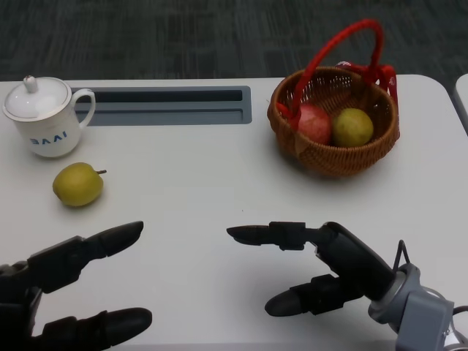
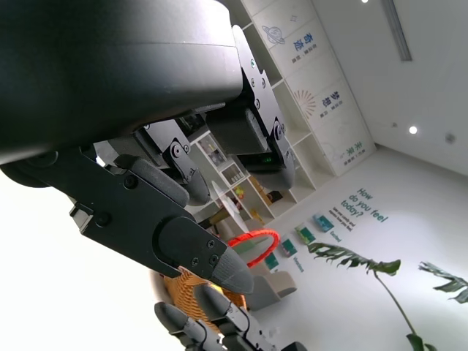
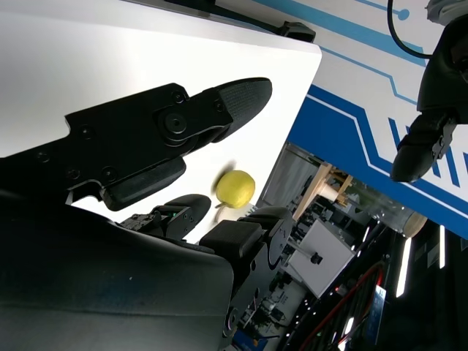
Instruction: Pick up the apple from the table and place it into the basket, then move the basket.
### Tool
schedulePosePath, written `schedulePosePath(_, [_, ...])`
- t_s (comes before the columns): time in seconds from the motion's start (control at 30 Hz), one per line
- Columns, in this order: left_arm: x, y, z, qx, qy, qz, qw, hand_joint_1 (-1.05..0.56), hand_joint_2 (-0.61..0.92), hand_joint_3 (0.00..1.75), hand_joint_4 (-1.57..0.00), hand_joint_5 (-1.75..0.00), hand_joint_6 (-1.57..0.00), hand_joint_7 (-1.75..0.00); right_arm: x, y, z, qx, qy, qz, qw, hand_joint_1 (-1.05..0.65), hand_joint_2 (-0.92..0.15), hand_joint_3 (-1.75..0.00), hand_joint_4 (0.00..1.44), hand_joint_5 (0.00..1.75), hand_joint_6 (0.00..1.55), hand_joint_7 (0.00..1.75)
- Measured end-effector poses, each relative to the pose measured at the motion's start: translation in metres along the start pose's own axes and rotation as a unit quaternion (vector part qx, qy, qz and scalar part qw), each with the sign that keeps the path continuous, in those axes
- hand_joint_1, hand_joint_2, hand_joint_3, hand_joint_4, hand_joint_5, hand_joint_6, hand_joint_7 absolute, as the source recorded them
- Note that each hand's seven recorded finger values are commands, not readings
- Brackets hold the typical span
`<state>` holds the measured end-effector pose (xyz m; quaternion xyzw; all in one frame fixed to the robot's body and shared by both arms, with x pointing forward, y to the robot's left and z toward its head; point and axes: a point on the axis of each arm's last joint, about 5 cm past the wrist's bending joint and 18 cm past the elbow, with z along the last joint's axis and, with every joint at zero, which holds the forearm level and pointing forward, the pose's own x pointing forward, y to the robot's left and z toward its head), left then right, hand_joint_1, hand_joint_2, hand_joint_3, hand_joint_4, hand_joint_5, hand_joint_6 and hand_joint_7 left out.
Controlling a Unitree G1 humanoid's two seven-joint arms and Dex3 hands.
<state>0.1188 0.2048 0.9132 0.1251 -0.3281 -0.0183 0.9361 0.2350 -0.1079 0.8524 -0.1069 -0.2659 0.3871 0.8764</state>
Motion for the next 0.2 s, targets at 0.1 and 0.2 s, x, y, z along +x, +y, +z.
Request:
schedulePosePath(0.1, [-0.0003, 0.0, -0.0003, 0.001, 0.0, 0.0, 1.0, -0.42, 0.7, 0.0, -0.97, -0.01, -0.87, -0.01, 0.0, -0.0022, 0.0001, -0.002, 0.0, -0.003, 1.0, -0.55, -0.85, 0.0, 0.61, 0.0, 0.57, 0.0])
schedulePosePath(0.2, [-0.0004, -0.0001, -0.0004, 0.001, -0.001, 0.0, 1.0, -0.42, 0.7, 0.0, -0.97, -0.01, -0.87, -0.01, -0.0009, -0.0036, 0.0001, -0.003, 0.0, -0.005, 1.0, -0.55, -0.85, 0.0, 0.6, 0.0, 0.57, 0.0])
